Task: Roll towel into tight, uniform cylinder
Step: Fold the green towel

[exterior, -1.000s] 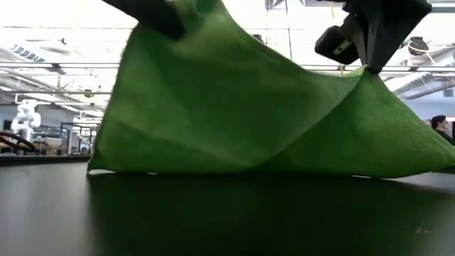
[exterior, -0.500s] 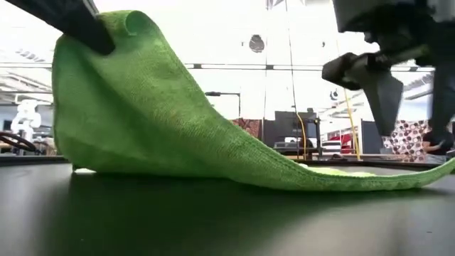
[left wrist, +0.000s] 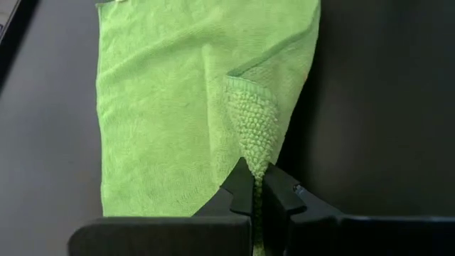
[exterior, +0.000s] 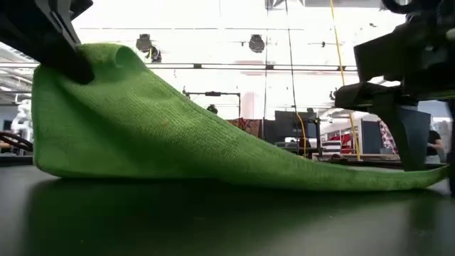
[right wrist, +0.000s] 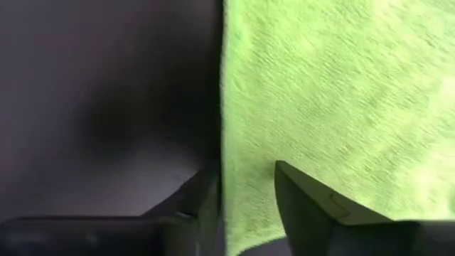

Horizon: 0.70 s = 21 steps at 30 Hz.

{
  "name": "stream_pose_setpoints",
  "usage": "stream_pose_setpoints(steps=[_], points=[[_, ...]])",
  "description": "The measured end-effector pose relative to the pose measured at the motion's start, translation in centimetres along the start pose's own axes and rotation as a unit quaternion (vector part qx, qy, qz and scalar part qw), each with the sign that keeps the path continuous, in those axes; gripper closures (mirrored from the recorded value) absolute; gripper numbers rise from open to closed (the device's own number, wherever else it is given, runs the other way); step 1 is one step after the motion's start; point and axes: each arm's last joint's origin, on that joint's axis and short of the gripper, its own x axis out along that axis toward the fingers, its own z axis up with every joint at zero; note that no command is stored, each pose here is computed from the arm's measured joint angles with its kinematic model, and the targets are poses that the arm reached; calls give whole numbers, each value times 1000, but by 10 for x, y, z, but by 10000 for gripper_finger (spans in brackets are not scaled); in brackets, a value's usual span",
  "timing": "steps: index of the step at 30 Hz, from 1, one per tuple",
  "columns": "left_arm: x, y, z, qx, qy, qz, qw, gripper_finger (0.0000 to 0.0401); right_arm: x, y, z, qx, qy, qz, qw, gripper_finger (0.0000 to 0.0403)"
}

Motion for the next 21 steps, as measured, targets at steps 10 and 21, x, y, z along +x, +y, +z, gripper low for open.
stream_pose_setpoints(steps=[10,21], points=[[-8,-7,-6,-24,-5,-11,1000,397,-10,-1,-6,3,10,27,1000,394],[-16,-12,-16,-61,20,-23,998,397,-84,-13,-21,53,-81,49,994,402]])
